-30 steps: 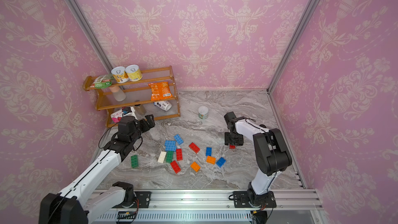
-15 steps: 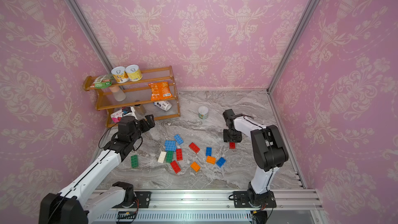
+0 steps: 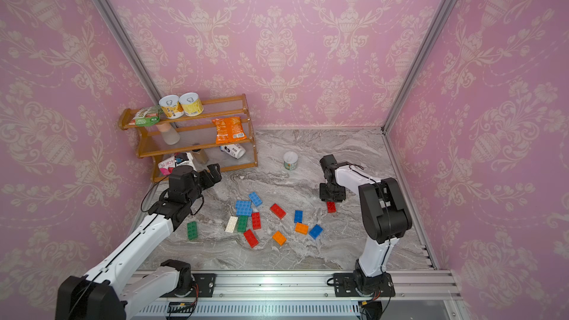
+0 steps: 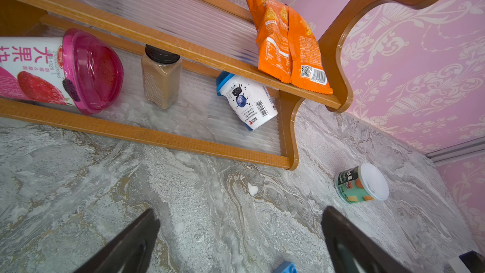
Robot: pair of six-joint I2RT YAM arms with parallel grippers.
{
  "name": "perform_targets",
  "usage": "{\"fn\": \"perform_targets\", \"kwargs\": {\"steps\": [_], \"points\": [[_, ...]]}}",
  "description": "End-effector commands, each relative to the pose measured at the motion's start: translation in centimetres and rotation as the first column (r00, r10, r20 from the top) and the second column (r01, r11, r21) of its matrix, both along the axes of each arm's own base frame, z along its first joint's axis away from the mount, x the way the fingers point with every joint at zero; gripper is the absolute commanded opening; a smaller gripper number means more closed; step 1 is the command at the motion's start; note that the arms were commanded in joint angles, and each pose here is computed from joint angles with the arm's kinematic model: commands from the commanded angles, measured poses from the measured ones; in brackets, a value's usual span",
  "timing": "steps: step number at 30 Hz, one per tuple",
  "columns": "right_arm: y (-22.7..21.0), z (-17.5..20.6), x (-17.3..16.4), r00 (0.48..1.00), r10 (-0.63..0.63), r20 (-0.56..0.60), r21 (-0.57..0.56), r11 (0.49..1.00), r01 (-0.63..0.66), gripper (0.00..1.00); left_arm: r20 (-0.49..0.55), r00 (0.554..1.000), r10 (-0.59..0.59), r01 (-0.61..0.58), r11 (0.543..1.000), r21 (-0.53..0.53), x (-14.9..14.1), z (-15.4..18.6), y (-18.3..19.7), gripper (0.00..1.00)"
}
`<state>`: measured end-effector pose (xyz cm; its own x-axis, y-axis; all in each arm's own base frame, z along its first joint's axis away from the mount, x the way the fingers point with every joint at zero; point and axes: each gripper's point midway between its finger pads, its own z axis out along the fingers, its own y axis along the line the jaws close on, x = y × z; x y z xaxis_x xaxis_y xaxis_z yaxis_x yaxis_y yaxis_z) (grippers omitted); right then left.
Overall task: Assemble a rectangle with lego
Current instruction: Move the lego bricks from the center of the board.
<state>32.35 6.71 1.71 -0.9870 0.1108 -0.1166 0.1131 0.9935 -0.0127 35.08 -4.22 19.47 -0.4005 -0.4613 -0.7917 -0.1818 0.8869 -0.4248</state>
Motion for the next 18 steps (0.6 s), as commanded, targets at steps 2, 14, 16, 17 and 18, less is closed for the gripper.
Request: {"fn": "perform_targets", "kwargs": {"steps": [2, 14, 16, 17, 18], "points": [[-1.4, -2.2, -2.0, 0.996, -0.018, -0.088, -0.055, 0.998, 0.013, 0.37, 0.009, 1.000, -0.008, 0.008, 1.000, 0.011, 0.2, 0.7, -0.1, 0.99], [0.2, -1.9, -2.5, 0.998, -0.023, -0.061, 0.022, 0.999, 0.025, 0.22, 0.012, 1.000, -0.001, 0.001, 1.000, 0.011, 0.1, 0.8, 0.0, 0.99], [0.8, -1.8, -2.9, 0.998, -0.028, -0.057, 0.037, 0.999, 0.030, 0.22, 0.009, 1.000, -0.001, 0.001, 1.000, 0.010, 0.1, 0.7, 0.0, 0.99], [1.1, -1.7, -3.1, 0.998, -0.029, -0.055, 0.043, 0.999, 0.031, 0.22, 0.008, 1.000, -0.002, 0.002, 1.000, 0.011, 0.1, 0.7, 0.0, 0.99], [1.4, -1.6, -3.3, 0.998, -0.026, -0.054, 0.045, 0.999, 0.028, 0.22, 0.010, 1.000, -0.003, 0.003, 1.000, 0.011, 0.0, 0.7, -0.1, 0.99]]}}
